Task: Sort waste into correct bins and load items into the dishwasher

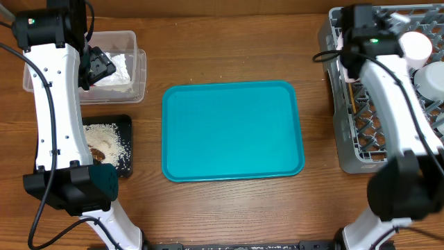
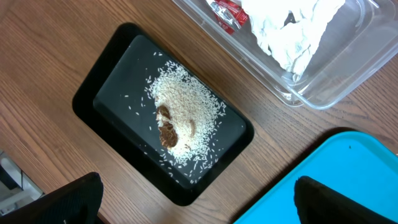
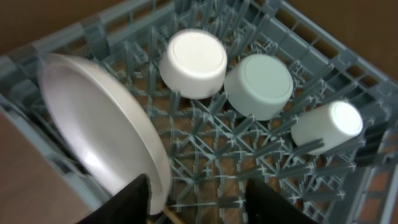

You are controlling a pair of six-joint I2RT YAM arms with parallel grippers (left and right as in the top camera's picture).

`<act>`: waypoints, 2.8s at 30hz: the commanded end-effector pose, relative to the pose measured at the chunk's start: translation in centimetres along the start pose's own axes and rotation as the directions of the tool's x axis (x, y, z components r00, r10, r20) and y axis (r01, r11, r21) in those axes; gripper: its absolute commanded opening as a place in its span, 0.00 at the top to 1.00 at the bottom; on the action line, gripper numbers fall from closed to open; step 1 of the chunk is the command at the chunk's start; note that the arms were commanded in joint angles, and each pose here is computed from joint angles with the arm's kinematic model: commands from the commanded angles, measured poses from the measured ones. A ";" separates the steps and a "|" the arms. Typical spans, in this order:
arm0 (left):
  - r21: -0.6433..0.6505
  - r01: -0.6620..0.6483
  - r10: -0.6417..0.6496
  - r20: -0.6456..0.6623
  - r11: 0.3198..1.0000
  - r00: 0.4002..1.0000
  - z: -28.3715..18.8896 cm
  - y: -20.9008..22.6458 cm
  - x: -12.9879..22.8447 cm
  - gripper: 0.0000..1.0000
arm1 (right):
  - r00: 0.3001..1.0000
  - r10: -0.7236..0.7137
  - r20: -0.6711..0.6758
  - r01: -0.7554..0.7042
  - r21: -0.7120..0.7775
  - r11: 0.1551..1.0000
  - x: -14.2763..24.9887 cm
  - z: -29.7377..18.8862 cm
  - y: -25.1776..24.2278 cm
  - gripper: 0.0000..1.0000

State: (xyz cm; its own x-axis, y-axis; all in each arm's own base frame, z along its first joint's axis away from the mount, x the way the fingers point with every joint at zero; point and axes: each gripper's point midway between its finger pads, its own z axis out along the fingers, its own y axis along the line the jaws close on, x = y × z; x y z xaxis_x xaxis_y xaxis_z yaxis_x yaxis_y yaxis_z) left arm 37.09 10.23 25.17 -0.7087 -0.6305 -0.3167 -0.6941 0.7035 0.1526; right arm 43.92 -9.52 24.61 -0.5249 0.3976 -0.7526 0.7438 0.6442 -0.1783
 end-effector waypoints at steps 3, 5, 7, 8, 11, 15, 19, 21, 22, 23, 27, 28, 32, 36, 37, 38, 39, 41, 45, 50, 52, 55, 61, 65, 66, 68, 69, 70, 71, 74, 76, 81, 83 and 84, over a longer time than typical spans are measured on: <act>0.021 -0.008 0.007 0.028 1.000 1.000 -1.1 0.0 -0.1 0.00 | 0.955 0.295 -0.018 -0.286 -0.302 0.909 -4.6 -10.3 -3.2 0.00; 0.021 -0.008 0.007 0.028 1.000 1.000 -1.1 0.0 -0.1 0.00 | 0.946 0.315 -0.076 -0.319 -0.379 0.868 -4.0 -13.0 -4.2 0.00; 0.020 -0.007 0.007 0.028 1.000 1.000 -1.1 0.0 -0.1 0.00 | 0.935 0.330 -0.132 -0.354 -0.421 0.835 -3.0 -15.4 -5.8 0.00; 0.021 -0.008 0.007 0.028 1.000 1.000 -1.1 0.0 -0.1 0.00 | 0.930 0.334 -0.157 -0.368 -0.430 0.824 -2.3 -16.4 -6.7 0.00; 0.021 -0.008 0.007 0.028 1.000 1.000 -1.1 0.0 -0.1 0.00 | 0.909 0.343 -0.236 -0.414 -0.427 0.804 0.2 -18.9 -9.7 0.00; 0.020 -0.007 0.007 0.028 1.000 1.000 -1.1 0.0 -0.1 0.00 | 0.901 0.288 -0.323 -0.408 -0.412 0.815 4.4 -20.8 -12.8 0.00; 0.020 -0.007 0.007 0.028 1.000 1.000 -1.1 0.0 -0.1 0.00 | 0.894 0.238 -0.379 -0.384 -0.377 0.843 9.3 -20.9 -15.6 0.00; 0.020 -0.007 0.007 0.028 1.000 1.000 -1.1 0.0 -0.1 0.00 | 0.895 0.223 -0.386 -0.371 -0.368 0.853 11.6 -20.5 -16.7 0.00; 0.021 -0.008 0.007 0.028 1.000 1.000 -1.1 0.0 -0.1 0.00 | 0.894 0.218 -0.391 -0.367 -0.362 0.857 12.6 -20.3 -17.1 0.00; 0.021 -0.008 0.007 0.028 1.000 1.000 -1.1 0.0 -0.1 0.00 | 0.892 0.210 -0.401 -0.364 -0.358 0.860 13.7 -20.0 -17.4 0.00; 0.020 -0.007 0.007 0.028 1.000 1.000 -1.1 0.0 -0.1 0.00 | 0.858 0.165 -0.486 -0.369 -0.360 0.857 17.7 -19.4 -17.2 0.00; 0.020 -0.007 0.007 0.028 1.000 1.000 -1.1 0.0 -0.1 0.00 | 0.847 0.149 -0.510 -0.368 -0.361 0.857 18.5 -19.3 -17.0 0.00; 0.021 -0.008 0.007 0.028 1.000 1.000 -1.1 0.0 -0.1 0.00 | 0.833 0.128 -0.538 -0.349 -0.333 0.876 19.7 -18.5 -16.7 0.00; 0.021 -0.008 0.007 0.028 1.000 1.000 -1.1 0.0 -0.1 0.00 | 0.832 0.126 -0.541 -0.347 -0.329 0.878 19.8 -18.4 -16.6 0.00; 0.020 -0.007 0.007 0.028 1.000 1.000 -1.1 0.0 -0.1 0.00 | 0.832 0.126 -0.540 -0.347 -0.330 0.878 19.8 -18.4 -16.6 0.00; 0.021 -0.008 0.007 0.028 1.000 1.000 -1.1 0.0 -0.1 0.00 | 0.832 0.126 -0.541 -0.347 -0.329 0.878 19.8 -18.4 -16.6 0.00; 0.021 -0.008 0.007 0.028 1.000 1.000 -1.1 0.0 -0.1 0.00 | 0.832 0.126 -0.540 -0.347 -0.330 0.878 19.8 -18.4 -16.6 0.00; 0.020 -0.007 0.007 0.028 1.000 1.000 -1.1 0.0 -0.1 0.00 | 0.832 0.125 -0.540 -0.346 -0.330 0.878 19.8 -18.4 -16.6 0.00; 0.020 -0.007 0.007 0.028 1.000 1.000 -1.1 0.0 -0.1 0.00 | 0.832 0.121 -0.541 -0.342 -0.329 0.880 19.8 -18.4 -16.6 0.00; 0.021 -0.008 0.007 0.028 1.000 1.000 -1.1 0.0 -0.1 0.00 | 0.846 0.140 -0.514 -0.363 -0.364 0.858 18.8 -18.2 -15.7 0.00; 0.021 -0.008 0.007 0.028 1.000 1.000 -1.1 0.0 -0.1 0.00 | 0.862 0.163 -0.479 -0.383 -0.408 0.828 17.9 -18.1 -14.9 0.00; 0.020 -0.007 0.007 0.028 1.000 1.000 -1.1 0.0 -0.1 0.00 | 0.883 0.189 -0.430 -0.404 -0.489 0.773 17.3 -18.0 -14.0 0.00; 0.020 -0.007 0.007 0.028 1.000 1.000 -1.1 0.0 -0.1 0.00 | 0.966 0.126 -0.226 -0.256 -0.758 0.601 17.7 -18.2 -11.0 0.00; 0.021 -0.008 0.007 0.028 1.000 1.000 -1.1 0.0 -0.1 0.00 | 0.981 0.178 -0.072 -0.144 -0.890 0.433 17.5 -19.3 -9.3 0.00; 0.020 -0.007 0.007 0.028 1.000 1.000 -1.1 0.0 -0.1 0.00 | 0.978 0.206 -0.041 -0.121 -0.913 0.391 17.4 -19.5 -8.9 0.00; 0.020 -0.007 0.007 0.028 1.000 1.000 -1.1 0.0 -0.1 0.00 | 0.966 0.260 0.003 -0.088 -0.937 0.337 17.4 -19.5 -8.5 0.00; 0.021 -0.008 0.007 0.028 1.000 1.000 -1.1 0.0 -0.1 0.00 | 0.960 0.280 0.017 -0.078 -0.943 0.323 17.4 -19.3 -8.3 0.00; 0.021 -0.008 0.007 0.028 1.000 1.000 -1.1 0.0 -0.1 0.00 | 0.953 0.302 0.033 -0.065 -0.949 0.307 17.5 -19.1 -8.1 0.00; 0.020 -0.007 0.007 0.028 1.000 1.000 -1.1 0.0 -0.1 0.00 | 0.944 0.327 0.050 -0.051 -0.955 0.291 17.5 -18.8 -7.9 0.00; 0.021 -0.008 0.007 0.028 1.000 1.000 -1.1 0.0 -0.1 0.00 | 0.919 0.386 0.087 -0.015 -0.967 0.253 17.7 -18.1 -7.2 0.00; 0.021 -0.008 0.007 0.028 1.000 1.000 -1.1 0.0 -0.1 0.00 | 0.902 0.419 0.107 0.007 -0.972 0.233 18.0 -17.4 -6.7 0.00; 0.020 -0.007 0.007 0.028 1.000 1.000 -1.1 0.0 -0.1 0.00 | 0.879 0.456 0.142 0.031 -0.970 0.242 18.3 -15.8 -5.9 0.00; 0.021 -0.008 0.007 0.028 1.000 1.000 -1.1 0.0 -0.1 0.00 | 0.857 0.464 0.222 0.108 -0.960 0.260 18.1 -15.9 -5.8 0.00; 0.021 -0.008 0.007 0.028 1.000 1.000 -1.1 0.0 -0.1 0.00 | 0.846 0.465 0.261 0.143 -0.951 0.272 18.0 -15.9 -5.8 0.00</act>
State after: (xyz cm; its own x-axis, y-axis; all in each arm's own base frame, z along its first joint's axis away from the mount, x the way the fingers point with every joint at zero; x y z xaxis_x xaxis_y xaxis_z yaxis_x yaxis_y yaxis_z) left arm 37.09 10.22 25.17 -0.7087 -0.6305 -0.3165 -0.6941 0.7036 0.1523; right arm 23.55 4.48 21.94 -0.0522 0.5435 -0.8378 -0.2550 0.8039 0.5374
